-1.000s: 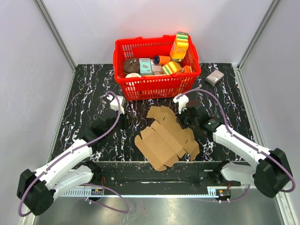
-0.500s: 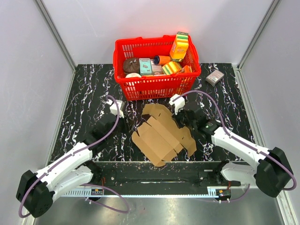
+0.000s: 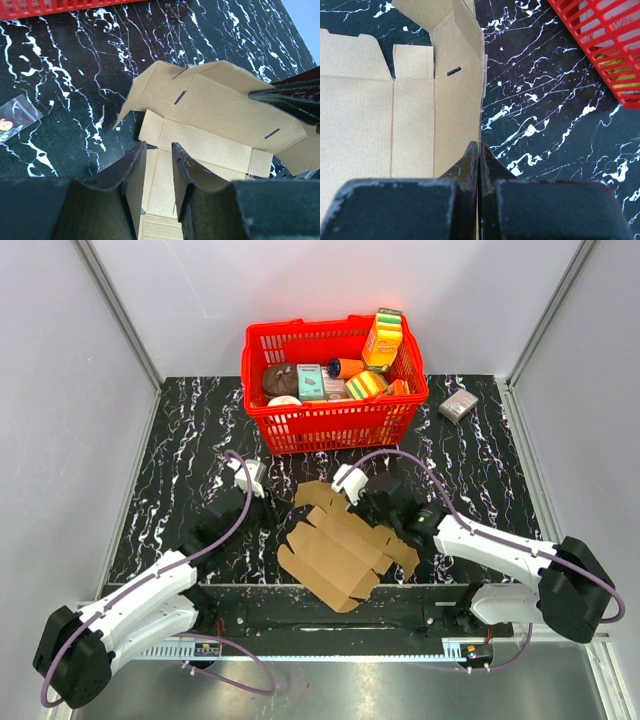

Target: Fold the paper box

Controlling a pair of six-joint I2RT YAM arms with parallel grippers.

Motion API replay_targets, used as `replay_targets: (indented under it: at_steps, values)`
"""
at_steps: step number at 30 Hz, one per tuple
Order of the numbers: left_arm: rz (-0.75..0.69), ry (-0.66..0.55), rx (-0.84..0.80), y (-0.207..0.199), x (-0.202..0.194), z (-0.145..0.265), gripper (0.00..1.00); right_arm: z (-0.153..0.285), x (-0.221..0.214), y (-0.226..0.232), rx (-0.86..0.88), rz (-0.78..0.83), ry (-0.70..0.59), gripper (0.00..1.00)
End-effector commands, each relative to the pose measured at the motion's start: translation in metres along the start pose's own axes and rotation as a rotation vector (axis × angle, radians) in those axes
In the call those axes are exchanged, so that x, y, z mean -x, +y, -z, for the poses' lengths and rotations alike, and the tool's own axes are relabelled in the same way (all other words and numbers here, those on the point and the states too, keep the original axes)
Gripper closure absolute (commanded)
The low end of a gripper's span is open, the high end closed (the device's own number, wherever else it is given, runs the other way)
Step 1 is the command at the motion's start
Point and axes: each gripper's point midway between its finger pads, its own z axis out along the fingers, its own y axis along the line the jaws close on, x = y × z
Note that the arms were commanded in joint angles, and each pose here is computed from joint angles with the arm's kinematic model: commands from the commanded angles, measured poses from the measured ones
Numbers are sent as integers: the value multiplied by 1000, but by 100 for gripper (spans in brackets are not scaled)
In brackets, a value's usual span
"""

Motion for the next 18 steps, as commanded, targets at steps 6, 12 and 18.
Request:
replay_targets:
  at_steps: [6,12,18]
  values:
    - [36,-22,-106,-17,1,-12,68,12,35,-4,-79,108,-86,100]
    - [61,-15,-124,-17,-10,-15,68,21,40,5,-20,153,-116,100]
    - [91,6,-162,-20,-21,-20,68,21,36,10,-6,146,-103,100]
